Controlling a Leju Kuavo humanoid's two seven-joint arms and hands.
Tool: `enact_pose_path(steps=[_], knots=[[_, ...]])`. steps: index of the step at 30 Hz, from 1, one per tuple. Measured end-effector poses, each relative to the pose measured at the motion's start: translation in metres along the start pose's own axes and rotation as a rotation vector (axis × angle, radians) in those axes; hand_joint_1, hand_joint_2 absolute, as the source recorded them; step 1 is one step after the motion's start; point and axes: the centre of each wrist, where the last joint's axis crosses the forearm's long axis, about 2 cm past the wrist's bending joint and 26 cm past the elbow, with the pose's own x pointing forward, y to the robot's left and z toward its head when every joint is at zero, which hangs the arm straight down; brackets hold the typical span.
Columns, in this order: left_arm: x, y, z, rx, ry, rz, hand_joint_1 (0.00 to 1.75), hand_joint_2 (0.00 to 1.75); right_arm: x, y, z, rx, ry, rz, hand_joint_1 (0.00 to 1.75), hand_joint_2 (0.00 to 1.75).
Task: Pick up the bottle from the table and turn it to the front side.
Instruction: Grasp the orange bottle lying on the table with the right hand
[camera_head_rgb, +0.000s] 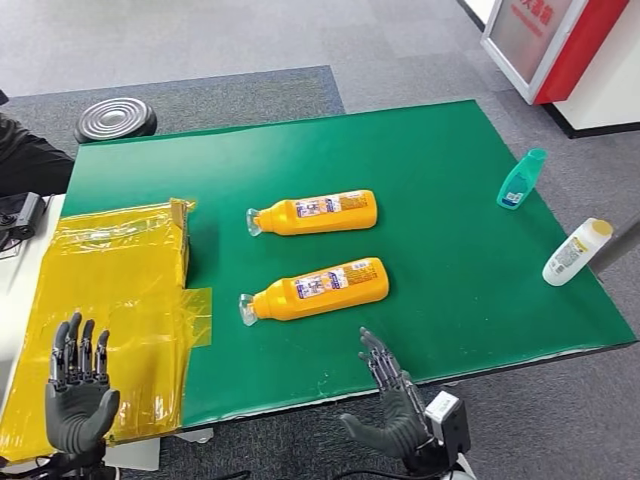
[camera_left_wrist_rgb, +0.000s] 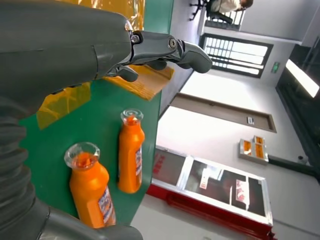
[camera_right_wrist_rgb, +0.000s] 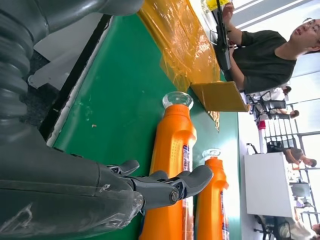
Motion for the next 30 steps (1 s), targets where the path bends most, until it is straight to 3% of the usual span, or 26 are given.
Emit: enact_pose_path(steps=[9, 14, 20, 26, 30], knots=[[-0.004, -0.009, -0.006, -0.015, -0.002, 0.016, 0.00, 1.75, 0.004, -0.008, 0.004, -0.023, -0.001, 0.051, 0.00, 1.75], [-0.005, -0.011, -0.007, 0.009, -0.001, -0.007, 0.00, 1.75, 0.019, -0.012, -0.001, -0.041, -0.040, 0.349, 0.00, 1.75], [-0.002, -0.002, 0.001, -0.004, 0.017, -0.015, 0.00, 1.75, 0.058, -0.008, -0.035, 0.012, -0.084, 0.761, 0.00, 1.75], [-0.003, 0.008, 0.007, -0.009, 0.053, -0.042, 0.00, 1.75, 0.082, -0.019, -0.078, 0.059, -0.066, 1.027, 0.00, 1.75], [-0.007, 0.011, 0.006, -0.012, 0.072, -0.042, 0.00, 1.75, 0.093, -0.030, -0.109, 0.136, 0.021, 1.156, 0.00, 1.75]])
